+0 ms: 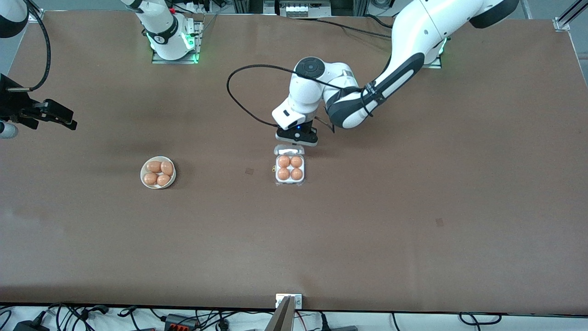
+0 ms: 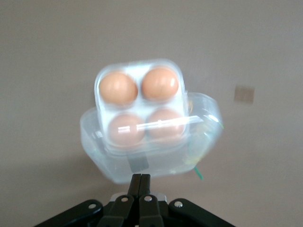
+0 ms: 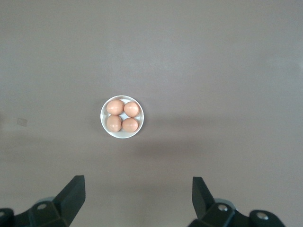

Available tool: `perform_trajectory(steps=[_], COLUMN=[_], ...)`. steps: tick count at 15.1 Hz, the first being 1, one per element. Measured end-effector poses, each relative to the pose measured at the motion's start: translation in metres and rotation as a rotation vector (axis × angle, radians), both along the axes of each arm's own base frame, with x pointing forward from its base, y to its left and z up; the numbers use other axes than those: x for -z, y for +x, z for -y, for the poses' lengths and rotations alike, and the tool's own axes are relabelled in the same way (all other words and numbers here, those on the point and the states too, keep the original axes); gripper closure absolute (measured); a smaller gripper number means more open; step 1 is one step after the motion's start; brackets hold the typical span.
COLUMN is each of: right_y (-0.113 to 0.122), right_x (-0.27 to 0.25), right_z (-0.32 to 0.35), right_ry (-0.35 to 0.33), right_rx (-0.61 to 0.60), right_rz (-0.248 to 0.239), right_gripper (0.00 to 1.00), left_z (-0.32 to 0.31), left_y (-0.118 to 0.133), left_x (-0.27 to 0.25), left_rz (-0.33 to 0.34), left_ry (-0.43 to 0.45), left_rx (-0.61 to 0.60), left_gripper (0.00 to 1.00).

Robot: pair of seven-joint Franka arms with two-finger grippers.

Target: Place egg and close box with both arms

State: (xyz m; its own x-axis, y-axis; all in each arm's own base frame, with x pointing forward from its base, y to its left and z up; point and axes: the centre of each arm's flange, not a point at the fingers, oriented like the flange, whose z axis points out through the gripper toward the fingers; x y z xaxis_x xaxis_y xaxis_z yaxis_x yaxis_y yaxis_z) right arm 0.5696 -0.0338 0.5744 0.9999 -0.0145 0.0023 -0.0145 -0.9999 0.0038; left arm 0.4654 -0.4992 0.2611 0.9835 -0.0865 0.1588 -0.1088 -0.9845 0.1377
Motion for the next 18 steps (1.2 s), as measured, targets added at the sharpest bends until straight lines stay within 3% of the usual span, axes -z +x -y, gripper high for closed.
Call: perform_trajectory(steps=[4,7,11,18], right_y=[0.000,0.001,0.001,0.001], right_x=[0.000,-0.004,-0.005,-0.006], right_z=[0.000,-0.001,-0.001,-0.002], right_ry=[0.000,0.000,-0.003,-0.003], right_rx=[0.000,-0.003,-0.004,-0.006], right_rz=[0.000,0.008,0.009,0.014], right_gripper=[0.00,0.00,0.00,0.00], left_z=[-0.017,-0.017,-0.018,-0.088], left_y=[0.064,0.064,0.043,0.054], left_x=[-0.026,-0.023,-0.039,-0.098], left_rz=[0.078,0.063,-0.039,-0.286], left_ry=[-0.033,-0.010,0.154,0.369], left_rx=[-0.071,-0.074,-0.064,0.101], left_gripper=[0.99,0.99,0.99,0.98])
